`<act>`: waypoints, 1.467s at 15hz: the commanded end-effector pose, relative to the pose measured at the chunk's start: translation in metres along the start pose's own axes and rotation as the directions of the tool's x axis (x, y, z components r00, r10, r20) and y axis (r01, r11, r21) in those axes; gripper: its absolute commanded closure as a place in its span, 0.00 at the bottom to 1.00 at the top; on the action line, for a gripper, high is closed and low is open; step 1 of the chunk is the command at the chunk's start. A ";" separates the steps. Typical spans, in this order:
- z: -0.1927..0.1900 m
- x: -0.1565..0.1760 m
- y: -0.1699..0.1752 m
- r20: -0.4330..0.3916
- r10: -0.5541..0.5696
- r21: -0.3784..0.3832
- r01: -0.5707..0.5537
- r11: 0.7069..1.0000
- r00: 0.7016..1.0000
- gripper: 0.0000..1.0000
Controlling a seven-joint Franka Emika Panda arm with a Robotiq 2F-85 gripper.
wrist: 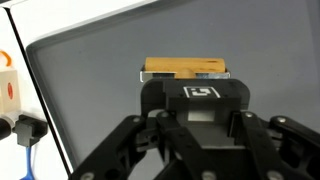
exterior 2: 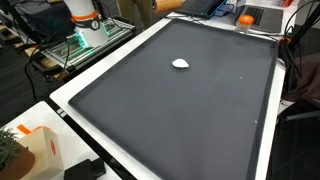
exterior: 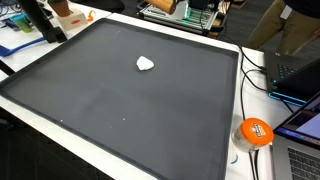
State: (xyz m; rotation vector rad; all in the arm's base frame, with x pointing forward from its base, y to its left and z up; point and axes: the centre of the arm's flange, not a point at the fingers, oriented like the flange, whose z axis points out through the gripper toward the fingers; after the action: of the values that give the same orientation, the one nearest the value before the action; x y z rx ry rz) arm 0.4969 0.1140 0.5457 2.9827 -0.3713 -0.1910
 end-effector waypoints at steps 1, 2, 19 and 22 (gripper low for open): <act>-0.001 0.007 0.002 0.029 -0.045 0.010 0.045 0.999 0.999 0.78; -0.001 0.016 0.005 0.035 -0.069 0.007 0.069 0.998 0.997 0.78; 0.034 0.163 0.062 0.078 -0.227 0.093 0.219 0.971 0.971 0.78; 0.037 0.173 0.039 0.069 -0.107 0.155 0.096 0.983 0.992 0.78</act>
State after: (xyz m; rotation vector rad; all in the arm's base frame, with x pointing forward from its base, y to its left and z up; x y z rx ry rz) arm 0.6337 0.0105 0.4997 3.1167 -0.0757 -0.3493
